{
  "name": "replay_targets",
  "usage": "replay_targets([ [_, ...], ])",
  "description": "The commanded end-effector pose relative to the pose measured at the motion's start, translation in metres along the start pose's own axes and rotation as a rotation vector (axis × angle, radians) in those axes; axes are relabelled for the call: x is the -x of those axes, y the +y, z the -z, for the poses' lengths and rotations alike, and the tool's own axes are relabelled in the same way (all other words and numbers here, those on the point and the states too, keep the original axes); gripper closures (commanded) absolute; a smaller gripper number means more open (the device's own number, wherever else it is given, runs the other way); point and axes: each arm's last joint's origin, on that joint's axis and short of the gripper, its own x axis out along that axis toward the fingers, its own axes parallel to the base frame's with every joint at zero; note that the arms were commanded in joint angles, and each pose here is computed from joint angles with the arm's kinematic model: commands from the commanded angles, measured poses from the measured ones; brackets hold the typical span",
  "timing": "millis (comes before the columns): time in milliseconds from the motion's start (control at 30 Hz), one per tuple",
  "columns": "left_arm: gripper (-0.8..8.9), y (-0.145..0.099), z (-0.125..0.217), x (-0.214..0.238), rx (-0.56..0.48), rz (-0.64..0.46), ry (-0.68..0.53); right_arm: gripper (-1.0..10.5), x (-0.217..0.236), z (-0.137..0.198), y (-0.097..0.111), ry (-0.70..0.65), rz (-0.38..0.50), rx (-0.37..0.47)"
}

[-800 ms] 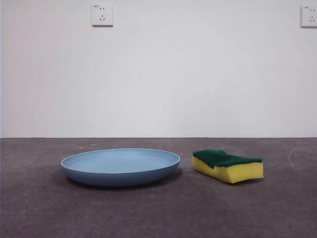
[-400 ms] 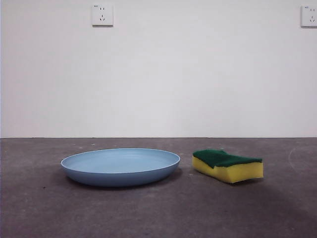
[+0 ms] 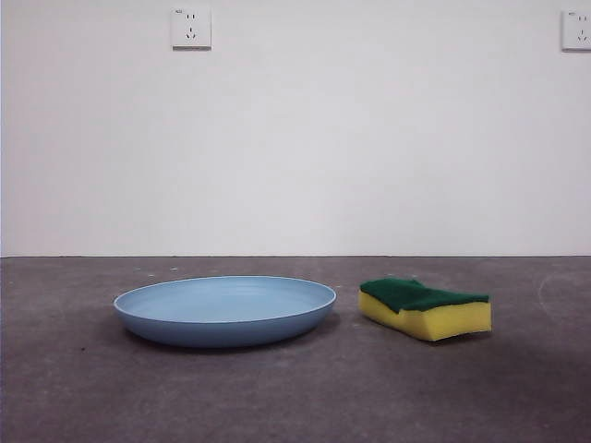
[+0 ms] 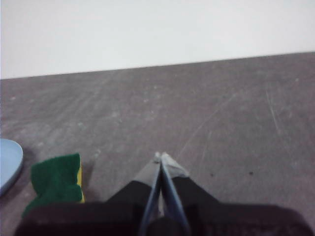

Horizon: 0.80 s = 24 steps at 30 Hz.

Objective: Pick up the plate,pick up the cloth,clean the plate with the cloth

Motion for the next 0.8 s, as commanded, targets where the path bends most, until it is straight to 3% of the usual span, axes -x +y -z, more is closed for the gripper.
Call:
replay_targets([
  [33,8.16,0.000,0.004,-0.001,0.007,-0.005,0.008,9.5,-0.002,0.010,-0.001,0.017,0.001,-0.030],
  [333,8.16,0.000,0.004,-0.001,0.007,-0.005,0.007,9.5,-0.003,0.022,-0.001,0.084,-0.019,-0.084],
  [800,8.16,0.000,0.004,-0.001,0.007,-0.005,0.007,9.5,-0.003,0.022,-0.001,0.084,-0.013,-0.083],
])
